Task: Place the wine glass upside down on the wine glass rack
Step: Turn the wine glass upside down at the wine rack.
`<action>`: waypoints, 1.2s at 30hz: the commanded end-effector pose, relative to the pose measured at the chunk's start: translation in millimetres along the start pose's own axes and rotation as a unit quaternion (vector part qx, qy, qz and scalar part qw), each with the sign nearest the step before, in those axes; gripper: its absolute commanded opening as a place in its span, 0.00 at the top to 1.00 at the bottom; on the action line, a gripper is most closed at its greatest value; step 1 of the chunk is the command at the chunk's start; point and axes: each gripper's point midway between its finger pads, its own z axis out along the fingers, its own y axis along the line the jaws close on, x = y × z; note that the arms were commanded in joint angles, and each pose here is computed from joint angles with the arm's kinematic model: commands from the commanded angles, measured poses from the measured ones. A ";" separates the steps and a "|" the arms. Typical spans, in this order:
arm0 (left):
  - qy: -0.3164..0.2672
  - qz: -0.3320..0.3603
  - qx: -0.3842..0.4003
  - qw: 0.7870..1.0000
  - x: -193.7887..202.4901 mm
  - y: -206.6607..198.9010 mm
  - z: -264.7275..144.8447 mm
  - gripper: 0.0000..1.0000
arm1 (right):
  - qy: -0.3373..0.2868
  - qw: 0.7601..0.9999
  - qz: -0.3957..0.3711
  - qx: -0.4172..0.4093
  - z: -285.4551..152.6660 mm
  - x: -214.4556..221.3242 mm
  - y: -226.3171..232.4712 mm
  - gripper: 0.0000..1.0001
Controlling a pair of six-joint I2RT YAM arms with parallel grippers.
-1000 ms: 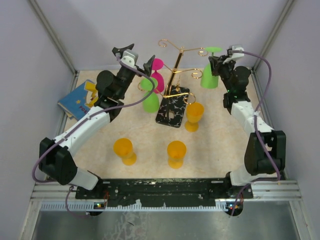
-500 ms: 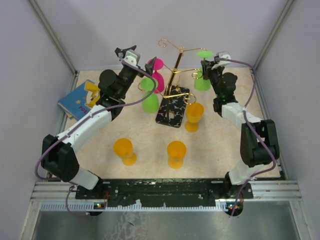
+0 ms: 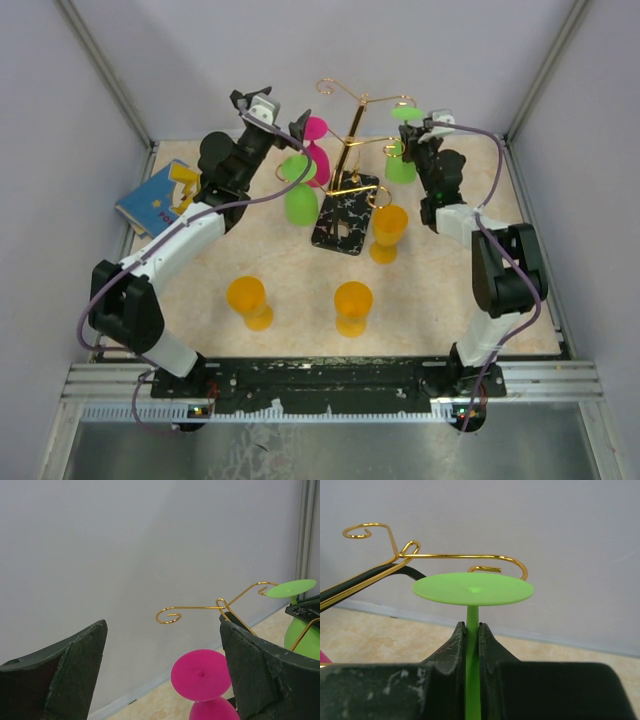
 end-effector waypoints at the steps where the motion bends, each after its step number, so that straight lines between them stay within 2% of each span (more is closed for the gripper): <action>1: -0.029 0.002 -0.003 1.000 -18.7 9.6 6.8 0.01 | -0.076 0.997 0.004 0.000 12.6 -46.7 2.6 1.00; 16: -0.034 0.002 -0.005 0.999 -14.3 23.7 7.9 0.01 | -0.116 0.991 0.015 -0.064 25.3 -36.8 21.6 1.00; 36: -0.032 -0.005 -0.008 0.999 -5.3 32.2 7.5 0.01 | -0.111 0.992 0.000 -0.052 51.2 -29.6 18.2 1.00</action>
